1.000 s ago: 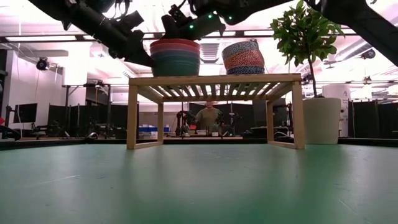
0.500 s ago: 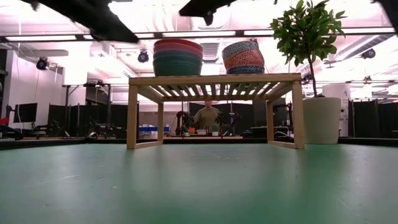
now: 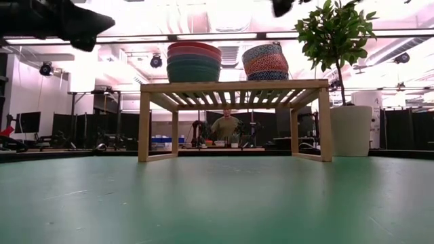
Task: Place and stack bowls onto a shelf
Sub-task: Return to Home Position
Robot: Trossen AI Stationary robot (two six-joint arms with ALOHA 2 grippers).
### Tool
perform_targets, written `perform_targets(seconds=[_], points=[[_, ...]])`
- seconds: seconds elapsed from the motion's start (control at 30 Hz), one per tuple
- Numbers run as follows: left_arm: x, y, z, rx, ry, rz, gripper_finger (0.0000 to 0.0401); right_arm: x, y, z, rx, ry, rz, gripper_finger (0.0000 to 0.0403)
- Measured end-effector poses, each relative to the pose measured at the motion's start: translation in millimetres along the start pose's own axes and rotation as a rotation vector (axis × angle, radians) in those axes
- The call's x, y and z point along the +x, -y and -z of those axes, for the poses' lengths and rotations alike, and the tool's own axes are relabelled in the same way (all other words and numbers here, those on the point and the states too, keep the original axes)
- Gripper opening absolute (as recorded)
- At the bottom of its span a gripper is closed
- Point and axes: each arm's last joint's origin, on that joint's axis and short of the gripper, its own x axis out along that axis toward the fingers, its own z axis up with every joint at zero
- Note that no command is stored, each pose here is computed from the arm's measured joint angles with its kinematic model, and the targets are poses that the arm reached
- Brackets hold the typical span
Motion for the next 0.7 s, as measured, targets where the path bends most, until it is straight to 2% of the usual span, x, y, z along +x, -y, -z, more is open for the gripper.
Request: perform_targets(seconds=[0.1, 0.43, 0.63, 0.7], points=[[-5.1, 0.0, 9.6, -0.034, 0.012, -0.042, 0.0038, -18.5, -15.9, 18.5, 0.022, 0.063, 0.004, 0.0009], [-8.1, 3.9, 39.7, -0.15, -0.012, -0.041, 0.0038, -78.6, -55.4, 74.4, 0.066, 0.162, 0.011, 0.0009], [-4.9, 9.4, 65.3, -0.237, 0.04, 0.027, 0.0038, -114.6, -75.9, 99.1, 0.055, 0.323, 0.037, 0.0009], [-5.2, 9.5, 65.2, -0.268, 0.039, 0.033, 0.0038, -120.6, -80.9, 109.0, 0.049, 0.349, 0.041, 0.0009]])
